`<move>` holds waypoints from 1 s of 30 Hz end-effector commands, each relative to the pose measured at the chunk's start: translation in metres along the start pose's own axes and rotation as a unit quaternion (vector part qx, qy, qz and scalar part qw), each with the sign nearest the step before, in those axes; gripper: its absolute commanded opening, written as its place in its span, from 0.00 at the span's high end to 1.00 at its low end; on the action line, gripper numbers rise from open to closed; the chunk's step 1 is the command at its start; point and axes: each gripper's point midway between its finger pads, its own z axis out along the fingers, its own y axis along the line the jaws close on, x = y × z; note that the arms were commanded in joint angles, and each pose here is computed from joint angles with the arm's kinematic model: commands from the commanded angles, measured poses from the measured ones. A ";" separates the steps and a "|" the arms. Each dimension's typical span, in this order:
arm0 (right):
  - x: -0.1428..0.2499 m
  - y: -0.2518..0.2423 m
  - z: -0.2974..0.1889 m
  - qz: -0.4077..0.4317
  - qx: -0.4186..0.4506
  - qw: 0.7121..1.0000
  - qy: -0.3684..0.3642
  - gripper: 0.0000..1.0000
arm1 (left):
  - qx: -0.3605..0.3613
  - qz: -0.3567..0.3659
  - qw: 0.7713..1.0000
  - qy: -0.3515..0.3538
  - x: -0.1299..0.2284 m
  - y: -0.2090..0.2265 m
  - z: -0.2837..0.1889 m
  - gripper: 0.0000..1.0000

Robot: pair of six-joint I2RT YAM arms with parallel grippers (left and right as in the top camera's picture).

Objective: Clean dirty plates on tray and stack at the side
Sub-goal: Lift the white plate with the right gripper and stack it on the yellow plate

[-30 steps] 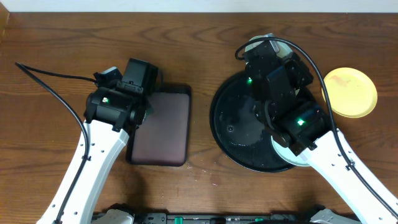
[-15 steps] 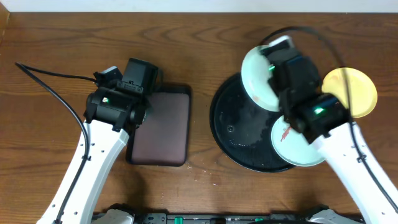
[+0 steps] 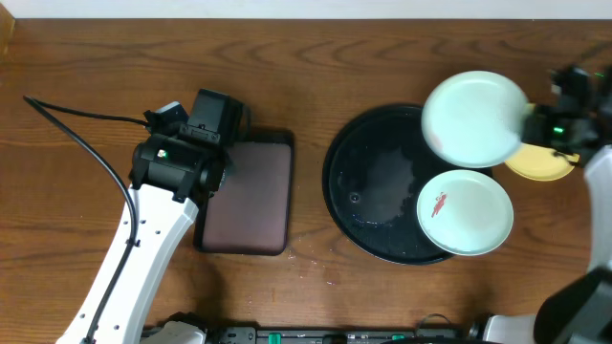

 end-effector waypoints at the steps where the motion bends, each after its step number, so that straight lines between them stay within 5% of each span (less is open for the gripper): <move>1: 0.007 -0.057 0.015 0.175 0.005 0.985 0.010 0.99 | -0.008 0.003 1.000 0.002 0.001 0.002 0.003 0.93; 10: 0.051 -0.176 0.040 0.335 0.136 0.932 0.031 0.99 | -0.008 0.002 1.000 0.002 0.001 0.002 0.003 0.93; 18: 0.069 -0.187 0.063 0.348 0.145 0.924 0.060 0.99 | -0.004 0.000 1.000 -0.001 -0.001 0.000 0.003 0.93; 19: 0.066 -0.178 0.071 0.351 0.115 0.927 0.058 0.78 | -0.004 0.000 1.000 -0.001 -0.001 0.000 0.003 0.92; 22: 0.049 -0.151 0.077 0.350 0.030 0.935 0.046 0.54 | -0.003 -0.001 1.000 -0.002 -0.001 0.000 0.003 0.92; 26: 0.026 -0.108 0.071 0.339 -0.086 0.936 0.032 0.40 | -0.003 -0.001 1.000 -0.002 -0.001 0.000 0.003 0.93; 30: 0.012 -0.075 0.050 0.308 -0.123 0.943 0.027 0.39 | -0.003 0.000 1.000 -0.002 -0.001 0.000 0.003 0.93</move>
